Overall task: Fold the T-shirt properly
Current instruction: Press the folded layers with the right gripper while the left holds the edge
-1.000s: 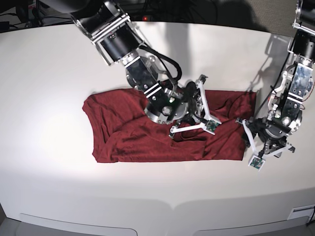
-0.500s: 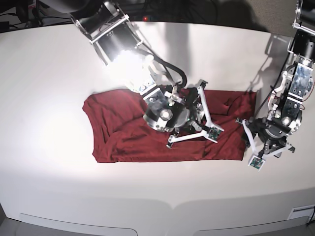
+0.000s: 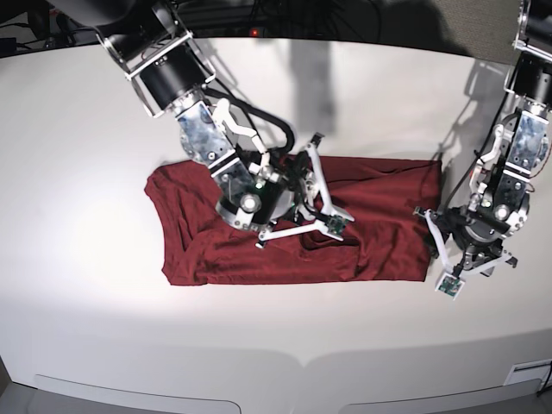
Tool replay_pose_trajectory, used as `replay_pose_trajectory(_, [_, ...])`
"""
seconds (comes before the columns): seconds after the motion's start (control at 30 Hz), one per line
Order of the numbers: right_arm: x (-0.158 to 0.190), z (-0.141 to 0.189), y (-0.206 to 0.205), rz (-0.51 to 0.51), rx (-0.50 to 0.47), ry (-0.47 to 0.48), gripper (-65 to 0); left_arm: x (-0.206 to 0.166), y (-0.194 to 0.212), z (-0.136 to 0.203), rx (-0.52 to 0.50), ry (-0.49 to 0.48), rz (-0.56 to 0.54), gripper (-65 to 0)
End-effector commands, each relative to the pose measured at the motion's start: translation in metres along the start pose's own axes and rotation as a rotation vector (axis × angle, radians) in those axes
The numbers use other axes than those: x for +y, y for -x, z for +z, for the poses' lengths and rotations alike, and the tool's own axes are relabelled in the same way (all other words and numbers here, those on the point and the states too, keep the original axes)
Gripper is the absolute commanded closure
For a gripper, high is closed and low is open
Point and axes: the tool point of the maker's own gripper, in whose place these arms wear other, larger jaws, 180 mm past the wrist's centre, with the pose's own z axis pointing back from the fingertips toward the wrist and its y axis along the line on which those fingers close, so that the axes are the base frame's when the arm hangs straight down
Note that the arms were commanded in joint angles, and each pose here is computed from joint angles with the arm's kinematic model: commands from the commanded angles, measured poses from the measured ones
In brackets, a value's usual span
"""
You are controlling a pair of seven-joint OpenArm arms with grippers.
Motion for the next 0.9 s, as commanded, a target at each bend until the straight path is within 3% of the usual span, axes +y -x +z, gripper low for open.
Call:
replay_pose_trajectory(0.0, [-0.007, 0.012, -0.02, 0.016, -0.063, 0.013, 0.0, 0.017, -0.019, 0.004, -0.054, -0.041, -0.003, -30.9])
replay_pose_trajectory(0.27, [-0.002, 0.023, -0.023, 0.014, -0.081, -0.017, 0.0, 0.017, -0.019, 0.004, -0.053, -0.04, -0.002, -30.9])
replay_pose_trajectory(0.4, [-0.003, 0.023, -0.019, 0.015, -0.062, -0.015, -18.0, 0.016, -0.017, 0.004, -0.049, -0.038, -0.002, -30.9])
replay_pose_trajectory(0.6, [-0.01, 0.024, -0.008, 0.015, -0.044, 0.0, -21.1, 0.012, -0.01, 0.004, -0.037, -0.031, -0.003, -30.9])
replay_pose_trajectory(0.67, [-0.012, 0.026, -0.019, 0.014, -0.103, 0.008, -21.1, 0.012, -0.011, 0.004, -0.04, -0.032, -0.003, -30.9])
replay_pose_trajectory(0.77, [-0.017, 0.034, -0.055, 0.017, -0.308, 0.028, -21.4, 0.012, -0.013, 0.004, -0.048, -0.031, -0.002, -30.9])
replay_pose_trajectory(0.87, [-0.022, 0.044, -0.084, 0.043, -0.47, 0.07, -26.2, 0.01, -0.013, 0.003, -0.048, -0.026, 0.002, -30.9])
